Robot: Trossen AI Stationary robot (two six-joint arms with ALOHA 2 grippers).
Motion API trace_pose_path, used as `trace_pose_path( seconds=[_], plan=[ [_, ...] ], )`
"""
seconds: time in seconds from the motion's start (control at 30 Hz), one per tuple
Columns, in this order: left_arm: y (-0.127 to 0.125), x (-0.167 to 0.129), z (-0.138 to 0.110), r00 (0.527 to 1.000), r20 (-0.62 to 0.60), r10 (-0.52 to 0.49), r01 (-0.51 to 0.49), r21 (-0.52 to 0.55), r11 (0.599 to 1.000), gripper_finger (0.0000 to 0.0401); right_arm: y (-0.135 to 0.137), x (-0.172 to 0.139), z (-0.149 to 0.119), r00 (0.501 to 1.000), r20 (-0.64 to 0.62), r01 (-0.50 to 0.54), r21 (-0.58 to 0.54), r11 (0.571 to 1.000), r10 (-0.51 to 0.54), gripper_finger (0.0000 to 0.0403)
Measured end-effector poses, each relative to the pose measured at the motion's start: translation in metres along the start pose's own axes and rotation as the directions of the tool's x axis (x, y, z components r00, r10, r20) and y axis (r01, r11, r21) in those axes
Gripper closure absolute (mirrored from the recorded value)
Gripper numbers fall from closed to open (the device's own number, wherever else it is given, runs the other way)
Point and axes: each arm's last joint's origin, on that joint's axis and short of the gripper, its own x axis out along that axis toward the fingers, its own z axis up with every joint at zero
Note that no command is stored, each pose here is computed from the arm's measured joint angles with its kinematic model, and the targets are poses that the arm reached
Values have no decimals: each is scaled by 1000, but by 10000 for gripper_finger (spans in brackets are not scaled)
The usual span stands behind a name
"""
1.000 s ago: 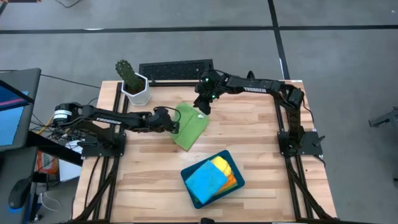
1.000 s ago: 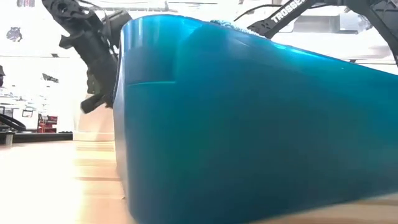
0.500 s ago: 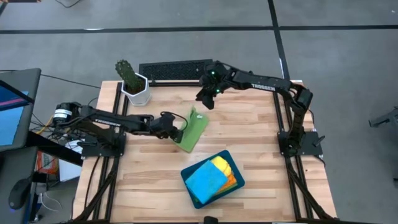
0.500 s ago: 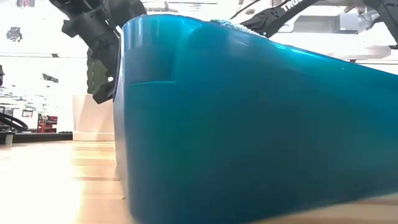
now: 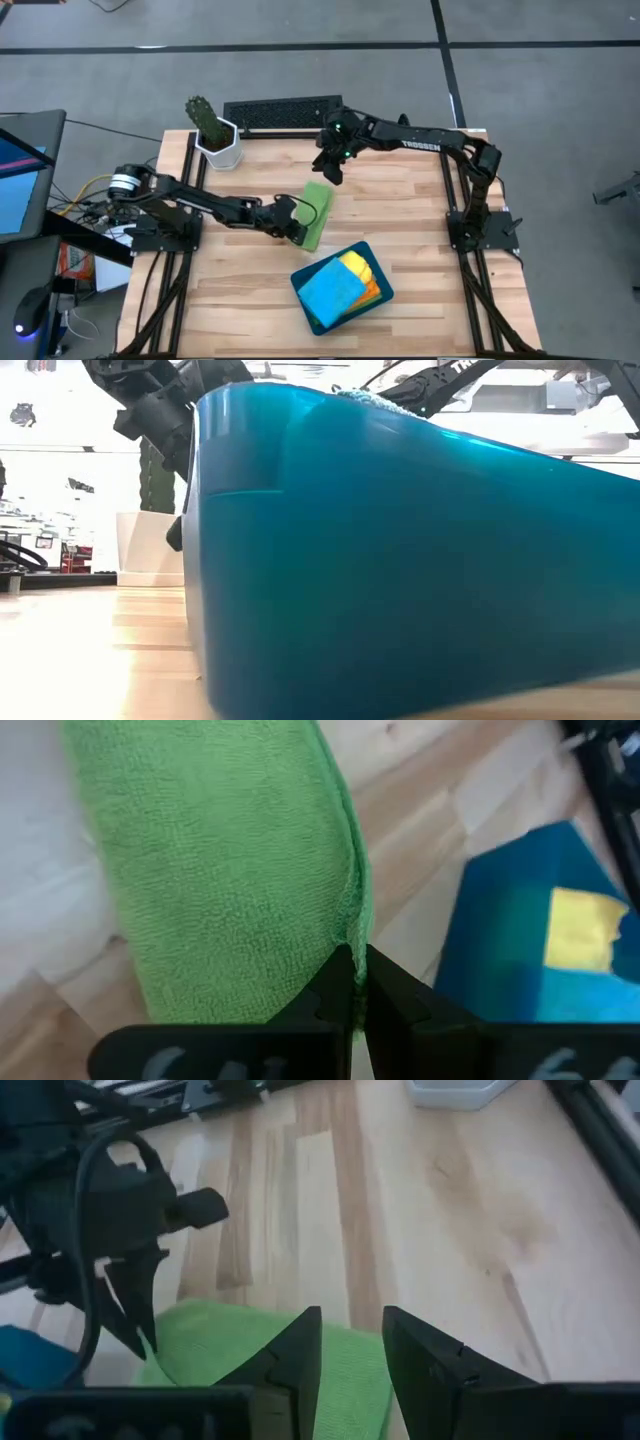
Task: Fold microfiber towels
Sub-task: Fold the green microfiber towel
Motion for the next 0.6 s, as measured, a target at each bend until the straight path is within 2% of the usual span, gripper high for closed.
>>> trace_pose_path(
  seconds=[0.23, 0.43, 0.6],
  plan=[
    [-12, 20, -3, 999, -53, -4, 7, 45, 999, 399, 15, 18, -23, 996, -78, -45, 9, 999, 45, 269],
    [-19, 27, -4, 998, -57, -11, 14, 62, 998, 392, 27, 39, -52, 995, -77, -71, -9, 997, 70, 269],
    [-23, 28, -4, 998, -49, -35, 38, 79, 996, 372, 36, 51, -70, 997, -80, -9, -54, 999, 4, 269]
  ],
)
